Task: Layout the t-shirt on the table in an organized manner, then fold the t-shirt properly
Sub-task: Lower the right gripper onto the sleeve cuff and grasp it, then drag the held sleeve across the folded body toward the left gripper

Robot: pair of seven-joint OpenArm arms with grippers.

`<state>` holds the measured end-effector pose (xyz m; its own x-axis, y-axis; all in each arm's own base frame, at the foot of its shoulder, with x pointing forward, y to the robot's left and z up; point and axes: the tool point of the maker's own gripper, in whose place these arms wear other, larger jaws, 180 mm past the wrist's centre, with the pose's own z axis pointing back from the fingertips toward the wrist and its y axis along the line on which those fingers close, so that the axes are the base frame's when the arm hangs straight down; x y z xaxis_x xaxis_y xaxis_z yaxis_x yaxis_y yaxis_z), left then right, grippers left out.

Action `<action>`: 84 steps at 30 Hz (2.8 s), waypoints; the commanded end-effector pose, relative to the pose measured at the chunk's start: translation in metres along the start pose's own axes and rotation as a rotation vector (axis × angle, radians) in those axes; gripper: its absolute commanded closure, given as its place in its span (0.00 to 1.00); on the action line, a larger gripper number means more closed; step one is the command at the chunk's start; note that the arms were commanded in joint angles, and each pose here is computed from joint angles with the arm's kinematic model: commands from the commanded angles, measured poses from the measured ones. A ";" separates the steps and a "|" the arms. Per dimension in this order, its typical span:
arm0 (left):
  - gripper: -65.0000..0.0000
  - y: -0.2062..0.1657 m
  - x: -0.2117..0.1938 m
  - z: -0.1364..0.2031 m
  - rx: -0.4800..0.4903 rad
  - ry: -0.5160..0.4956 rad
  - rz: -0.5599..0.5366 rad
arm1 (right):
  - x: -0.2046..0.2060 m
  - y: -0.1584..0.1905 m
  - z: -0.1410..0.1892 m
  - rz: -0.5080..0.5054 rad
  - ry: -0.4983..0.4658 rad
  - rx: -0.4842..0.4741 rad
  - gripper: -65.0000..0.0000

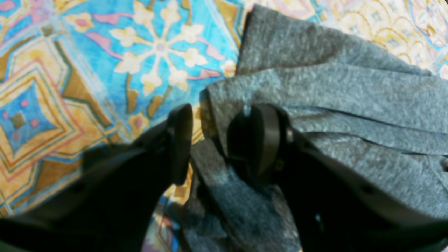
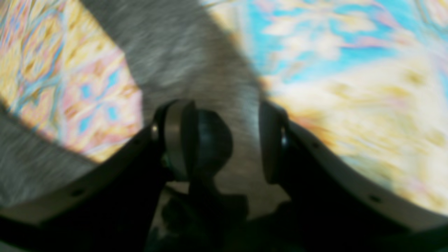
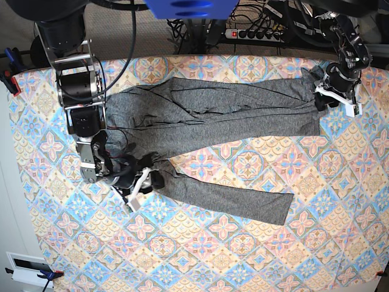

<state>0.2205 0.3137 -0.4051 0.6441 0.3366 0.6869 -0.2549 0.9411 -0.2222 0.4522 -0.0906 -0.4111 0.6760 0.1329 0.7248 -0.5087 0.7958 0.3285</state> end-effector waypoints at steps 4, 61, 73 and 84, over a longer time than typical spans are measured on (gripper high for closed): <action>0.60 0.002 0.015 0.004 -0.002 -0.044 -0.014 | 0.044 -0.010 0.012 -0.027 -0.134 -0.012 0.57; 0.60 0.003 0.015 0.004 0.001 -0.042 -0.017 | -0.008 0.011 0.008 0.405 0.165 -0.047 1.00; 0.60 0.002 0.015 0.003 0.000 -0.040 -0.019 | -0.010 0.027 0.086 0.471 0.080 -0.191 1.00; 0.60 0.001 0.015 0.002 -0.002 -0.038 -0.023 | -0.017 0.093 0.125 0.631 0.051 -0.195 1.00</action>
<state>0.2216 0.3153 -0.4048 0.6470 0.3295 0.6876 -0.2522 0.9435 -0.2149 0.3144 -0.0948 -0.3374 0.3566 0.6507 0.6704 -0.7262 0.6445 -0.2393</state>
